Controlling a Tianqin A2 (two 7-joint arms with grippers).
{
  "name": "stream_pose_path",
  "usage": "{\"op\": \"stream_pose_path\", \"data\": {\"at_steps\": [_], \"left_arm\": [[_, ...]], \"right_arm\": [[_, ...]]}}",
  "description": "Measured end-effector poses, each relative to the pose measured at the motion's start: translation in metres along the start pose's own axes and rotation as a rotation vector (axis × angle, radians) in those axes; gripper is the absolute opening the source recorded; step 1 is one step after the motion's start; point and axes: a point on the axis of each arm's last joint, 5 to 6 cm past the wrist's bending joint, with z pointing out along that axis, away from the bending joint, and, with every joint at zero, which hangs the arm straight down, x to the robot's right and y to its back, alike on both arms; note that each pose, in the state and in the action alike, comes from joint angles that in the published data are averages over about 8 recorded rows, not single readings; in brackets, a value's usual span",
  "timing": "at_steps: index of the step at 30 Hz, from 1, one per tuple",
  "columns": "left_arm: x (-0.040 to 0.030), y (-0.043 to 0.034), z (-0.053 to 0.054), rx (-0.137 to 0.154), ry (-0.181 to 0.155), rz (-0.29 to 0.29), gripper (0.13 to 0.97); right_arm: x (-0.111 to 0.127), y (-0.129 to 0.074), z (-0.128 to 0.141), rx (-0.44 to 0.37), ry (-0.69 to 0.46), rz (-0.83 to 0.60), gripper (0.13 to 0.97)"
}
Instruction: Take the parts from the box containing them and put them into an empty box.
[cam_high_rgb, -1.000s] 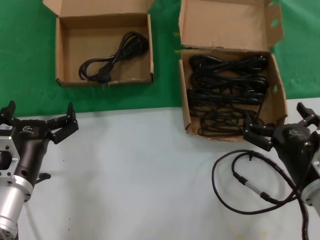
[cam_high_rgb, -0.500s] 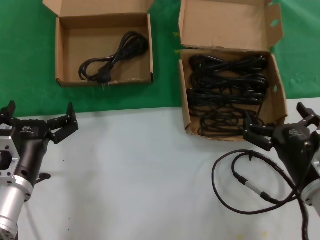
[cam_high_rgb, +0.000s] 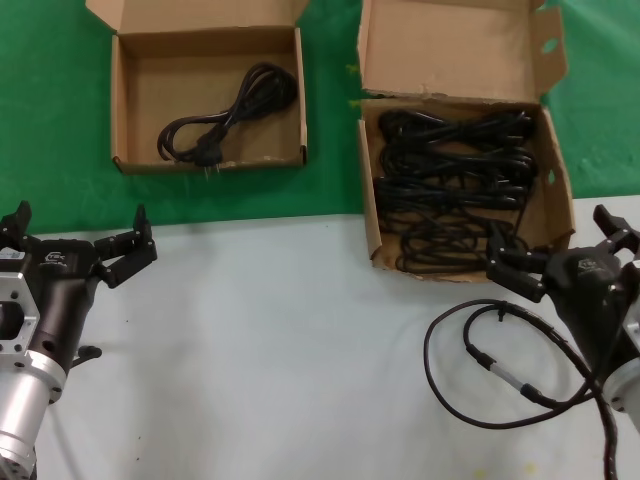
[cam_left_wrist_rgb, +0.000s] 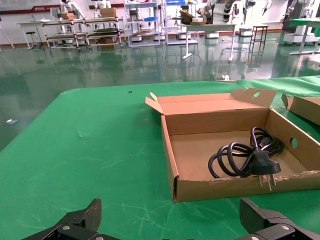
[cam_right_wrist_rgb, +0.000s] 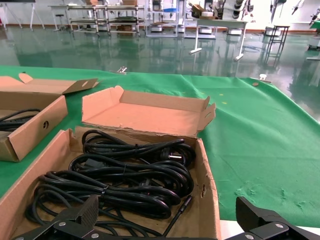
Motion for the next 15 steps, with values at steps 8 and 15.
{"op": "stream_pose_path", "data": {"at_steps": [8,15], "left_arm": [[0.0000,0.0000,0.0000,0.000,0.000,0.000,0.966],[0.0000,0.0000,0.0000,0.000,0.000,0.000,0.966]], "right_arm": [[0.0000,0.0000,0.0000,0.000,0.000,0.000,0.966],[0.0000,0.0000,0.0000,0.000,0.000,0.000,0.966]]}}
